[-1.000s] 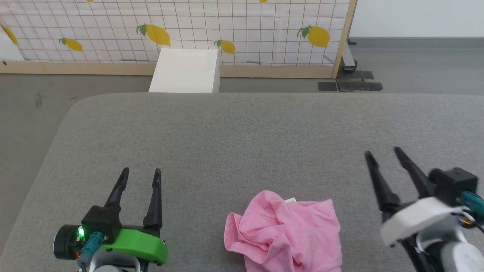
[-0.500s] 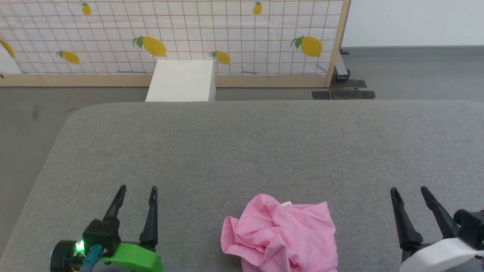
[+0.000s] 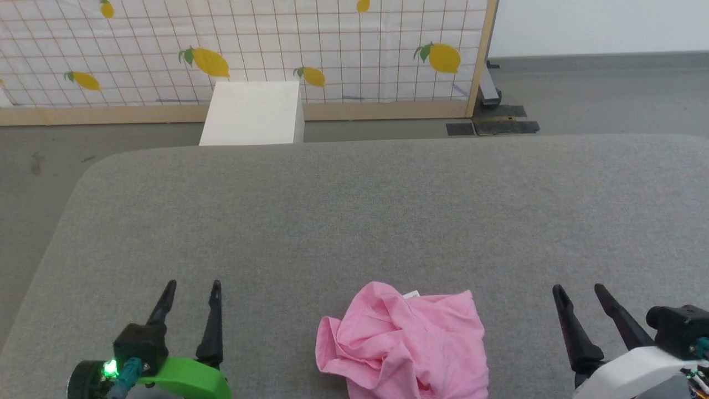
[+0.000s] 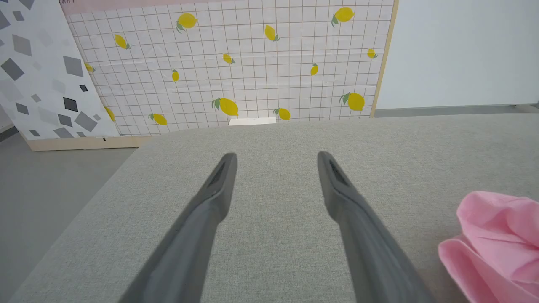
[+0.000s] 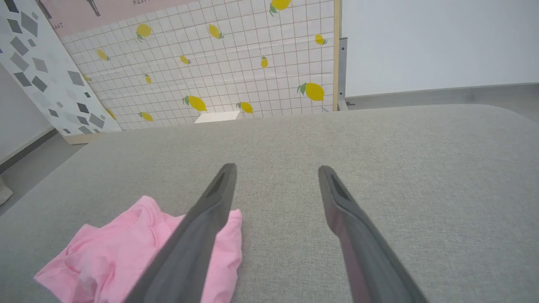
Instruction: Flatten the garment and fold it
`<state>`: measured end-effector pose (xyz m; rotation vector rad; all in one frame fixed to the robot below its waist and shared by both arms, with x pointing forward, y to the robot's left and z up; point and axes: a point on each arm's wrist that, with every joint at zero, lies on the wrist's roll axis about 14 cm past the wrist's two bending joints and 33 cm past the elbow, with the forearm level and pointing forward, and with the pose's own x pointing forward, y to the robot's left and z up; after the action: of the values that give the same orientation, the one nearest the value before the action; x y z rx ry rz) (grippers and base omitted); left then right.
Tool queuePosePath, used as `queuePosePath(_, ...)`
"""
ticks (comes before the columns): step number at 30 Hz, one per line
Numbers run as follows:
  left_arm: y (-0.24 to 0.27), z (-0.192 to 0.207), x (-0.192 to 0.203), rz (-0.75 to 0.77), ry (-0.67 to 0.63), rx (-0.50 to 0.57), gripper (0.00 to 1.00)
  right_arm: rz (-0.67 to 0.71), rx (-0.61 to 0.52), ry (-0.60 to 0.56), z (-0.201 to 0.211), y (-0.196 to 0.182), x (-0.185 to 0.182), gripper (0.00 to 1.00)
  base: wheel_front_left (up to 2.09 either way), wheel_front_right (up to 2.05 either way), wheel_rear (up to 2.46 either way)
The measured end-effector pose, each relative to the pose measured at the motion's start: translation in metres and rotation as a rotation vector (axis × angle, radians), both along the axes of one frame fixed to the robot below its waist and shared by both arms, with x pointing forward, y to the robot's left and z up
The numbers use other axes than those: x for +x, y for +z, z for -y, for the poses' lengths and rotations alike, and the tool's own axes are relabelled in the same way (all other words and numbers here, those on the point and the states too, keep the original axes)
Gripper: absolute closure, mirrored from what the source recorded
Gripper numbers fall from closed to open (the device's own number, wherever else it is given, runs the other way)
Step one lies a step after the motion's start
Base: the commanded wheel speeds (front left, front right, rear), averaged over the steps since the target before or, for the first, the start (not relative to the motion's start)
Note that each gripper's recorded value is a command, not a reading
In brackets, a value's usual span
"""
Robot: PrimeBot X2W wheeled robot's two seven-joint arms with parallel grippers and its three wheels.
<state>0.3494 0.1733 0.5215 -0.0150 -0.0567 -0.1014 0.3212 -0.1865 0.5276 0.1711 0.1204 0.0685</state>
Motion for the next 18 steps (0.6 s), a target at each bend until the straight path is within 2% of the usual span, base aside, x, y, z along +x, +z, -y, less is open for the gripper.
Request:
queuePosePath(4, -0.003, 0.0, 0.006, -0.012, 0.005, -0.019, 0.0, -0.129, 0.075, -0.041, 0.021, -0.024, 0.0, 0.0, 0.0, 0.0, 0.0)
queuePosePath(10, -0.007, 0.003, 0.01, -0.022, 0.004, -0.033, 0.0, -0.405, 0.168, -0.104, 0.067, -0.069, -0.01, 0.0, 0.0, 0.0, 0.0)
queuePosePath(13, -0.01, 0.003, 0.011, -0.029, 0.009, -0.04, 0.0, -0.568, 0.266, -0.09, 0.068, -0.096, -0.02, 0.0, 0.0, 0.0, 0.0)
queuePosePath(18, -0.008, 0.002, 0.014, -0.023, 0.021, -0.05, 0.0, -0.826, 0.451, 0.002, 0.035, -0.135, -0.035, 0.0, 0.0, 0.0, 0.0)
